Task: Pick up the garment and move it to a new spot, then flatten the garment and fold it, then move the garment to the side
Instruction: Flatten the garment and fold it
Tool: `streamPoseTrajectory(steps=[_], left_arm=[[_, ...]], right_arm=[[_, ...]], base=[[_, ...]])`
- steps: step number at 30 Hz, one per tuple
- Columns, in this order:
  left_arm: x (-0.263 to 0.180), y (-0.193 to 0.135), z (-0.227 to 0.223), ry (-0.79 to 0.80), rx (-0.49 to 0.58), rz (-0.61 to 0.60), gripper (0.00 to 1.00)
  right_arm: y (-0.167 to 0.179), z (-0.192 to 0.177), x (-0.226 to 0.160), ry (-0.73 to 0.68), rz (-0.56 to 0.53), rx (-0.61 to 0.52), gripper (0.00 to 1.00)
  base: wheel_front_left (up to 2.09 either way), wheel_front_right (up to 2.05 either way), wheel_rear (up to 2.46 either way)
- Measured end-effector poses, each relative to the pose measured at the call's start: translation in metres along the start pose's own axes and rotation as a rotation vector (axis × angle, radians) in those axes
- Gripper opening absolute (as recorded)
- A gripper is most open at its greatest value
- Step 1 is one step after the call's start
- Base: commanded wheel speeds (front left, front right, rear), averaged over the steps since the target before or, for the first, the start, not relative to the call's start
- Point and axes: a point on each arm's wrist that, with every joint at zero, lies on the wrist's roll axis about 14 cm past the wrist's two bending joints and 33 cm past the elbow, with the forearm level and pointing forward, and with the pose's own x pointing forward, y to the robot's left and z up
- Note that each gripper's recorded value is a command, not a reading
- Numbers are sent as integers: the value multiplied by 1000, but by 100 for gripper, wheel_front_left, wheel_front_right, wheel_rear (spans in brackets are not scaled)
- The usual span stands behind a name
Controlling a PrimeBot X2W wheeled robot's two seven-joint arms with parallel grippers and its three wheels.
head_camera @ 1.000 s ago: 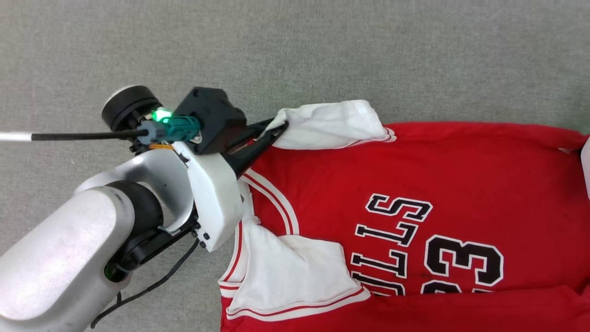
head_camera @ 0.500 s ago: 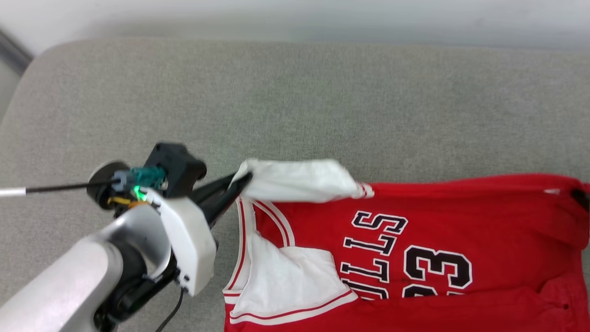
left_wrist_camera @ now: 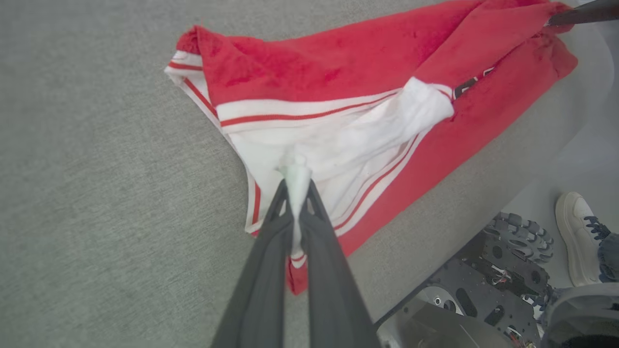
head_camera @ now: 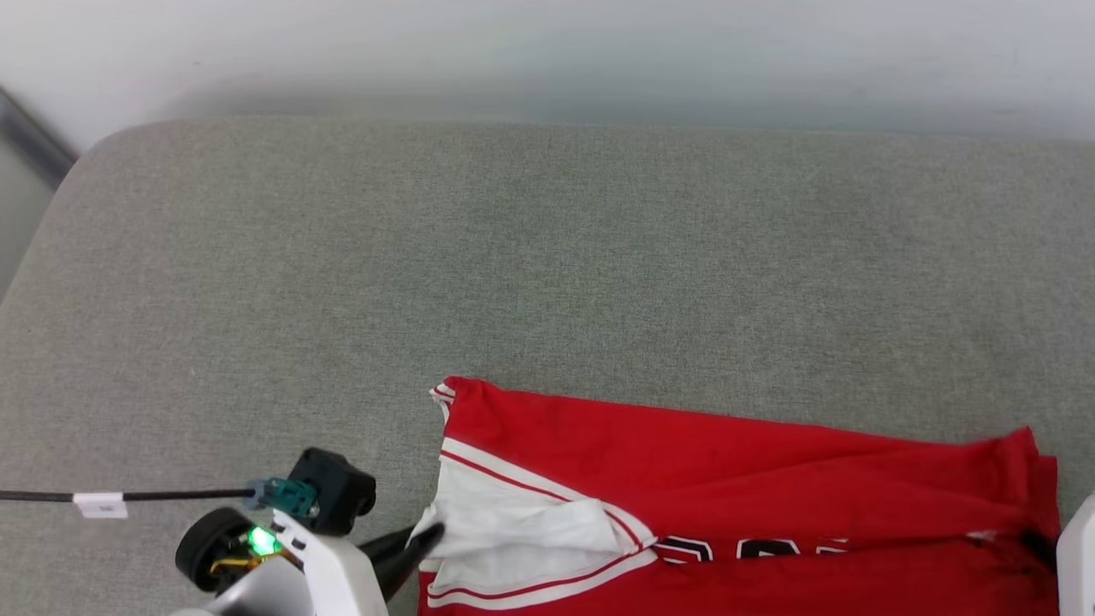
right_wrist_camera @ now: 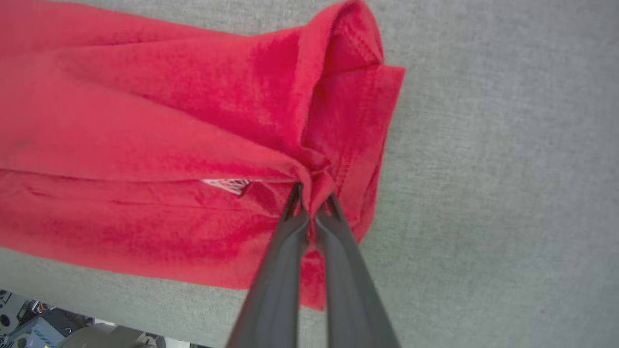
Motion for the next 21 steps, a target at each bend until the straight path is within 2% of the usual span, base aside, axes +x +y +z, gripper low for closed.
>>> streamPoseTrajectory(steps=[10,14,15,16,17,21], left_arm=[[16,6,-61,161,-41,1,0],[22,2,-68,173,-37,-16,0],[24,1,-70,175,-36,-19,0],[25,1,-71,179,-33,-22,50],[27,0,-72,178,-29,-22,100],[29,-1,-70,148,-21,-19,100]], right_arm=[[0,-36,16,146,-5,-59,0],[-1,-38,20,153,-1,-50,0],[-1,-39,21,154,3,-38,49],[-1,-39,21,152,4,-34,100],[-1,-39,21,150,3,-31,100],[-2,-36,18,123,12,-9,100]], base=[[0,0,0],[0,0,0],[0,0,0],[0,0,0],[0,0,0],[0,0,0]])
